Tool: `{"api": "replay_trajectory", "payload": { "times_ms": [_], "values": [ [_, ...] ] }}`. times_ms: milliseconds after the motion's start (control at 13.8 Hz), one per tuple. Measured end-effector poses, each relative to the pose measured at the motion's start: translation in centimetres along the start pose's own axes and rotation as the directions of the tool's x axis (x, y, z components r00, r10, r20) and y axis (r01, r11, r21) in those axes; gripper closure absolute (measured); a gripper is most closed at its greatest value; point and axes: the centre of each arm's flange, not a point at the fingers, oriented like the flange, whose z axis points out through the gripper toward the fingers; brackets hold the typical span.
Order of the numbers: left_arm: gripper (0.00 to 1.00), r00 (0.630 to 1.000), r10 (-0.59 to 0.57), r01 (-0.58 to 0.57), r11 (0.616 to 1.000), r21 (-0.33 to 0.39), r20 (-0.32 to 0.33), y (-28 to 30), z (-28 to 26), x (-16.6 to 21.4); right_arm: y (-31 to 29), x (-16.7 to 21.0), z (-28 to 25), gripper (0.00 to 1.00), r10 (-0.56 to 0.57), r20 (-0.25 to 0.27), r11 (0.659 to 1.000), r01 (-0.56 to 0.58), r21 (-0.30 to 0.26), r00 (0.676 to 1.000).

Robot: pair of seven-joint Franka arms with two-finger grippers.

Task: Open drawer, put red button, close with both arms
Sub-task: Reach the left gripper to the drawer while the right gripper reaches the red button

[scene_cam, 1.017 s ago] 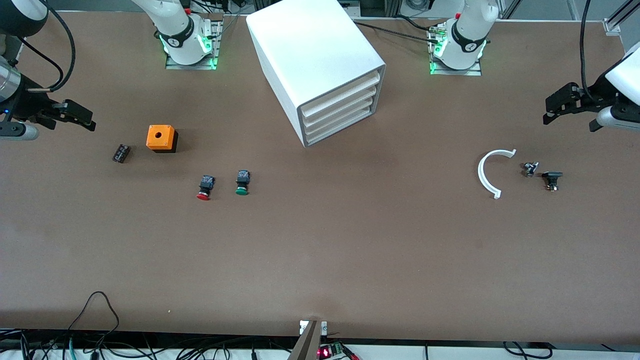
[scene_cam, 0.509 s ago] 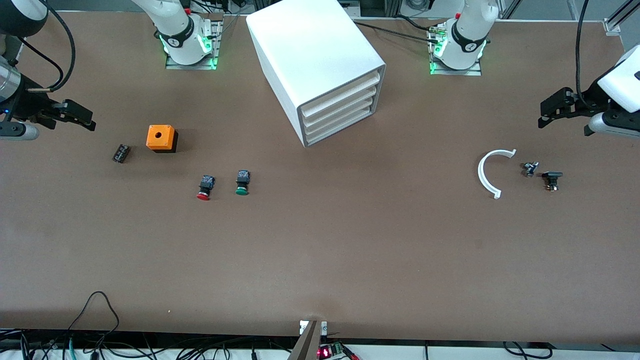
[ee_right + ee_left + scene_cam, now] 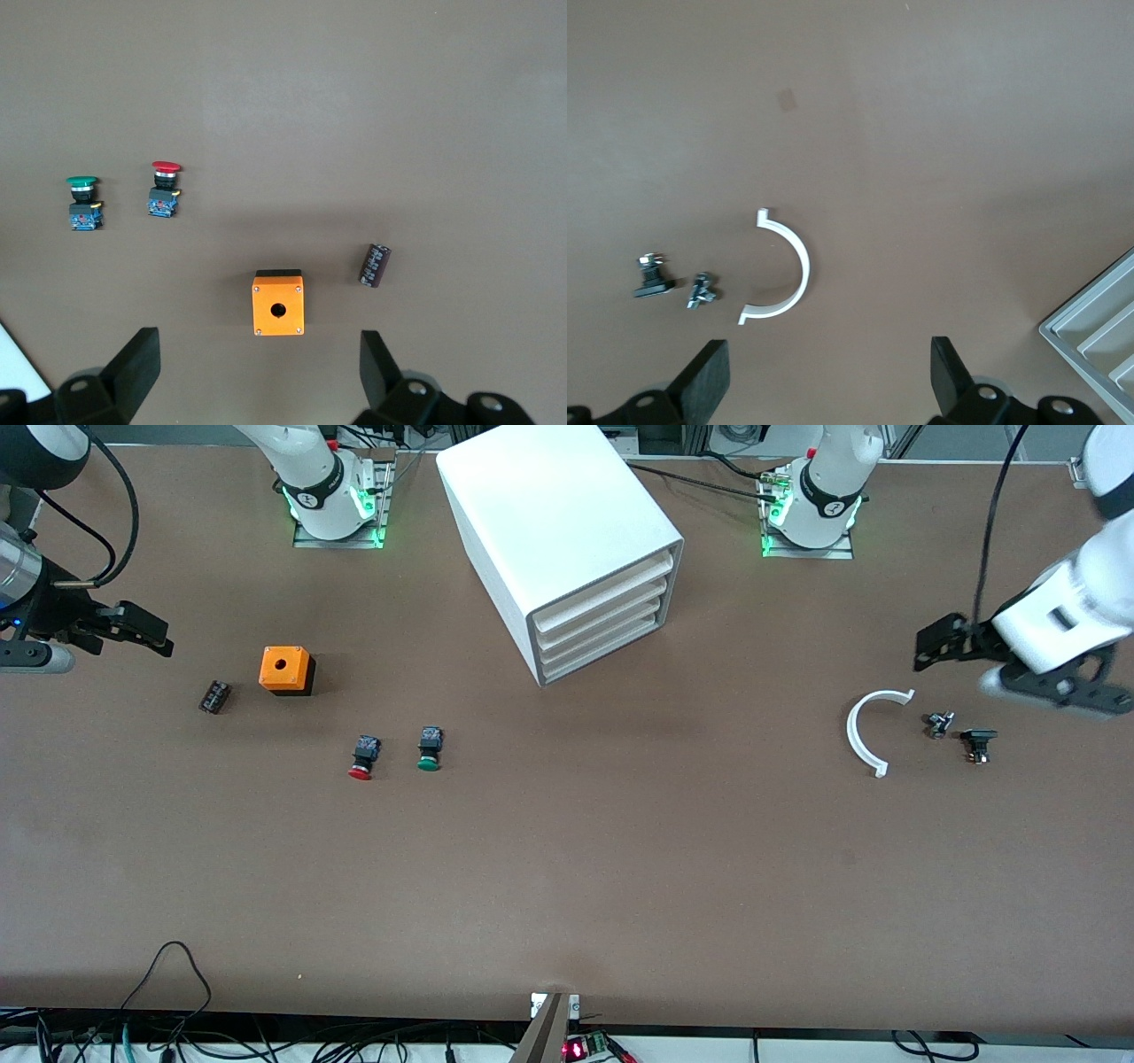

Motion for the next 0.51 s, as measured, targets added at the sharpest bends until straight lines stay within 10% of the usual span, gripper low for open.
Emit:
{"api": "replay_trajectory", "payload": {
  "times_ms": [509],
  "values": [
    [0.0, 0.989, 0.059, -0.049, 0.996, -0.078, 0.134, 3.5, 7.9, 2.2, 0.1, 2.7, 4.0, 0.0, 0.018, 0.006, 1.0, -0.018, -0.006, 1.0]
  ]
}}
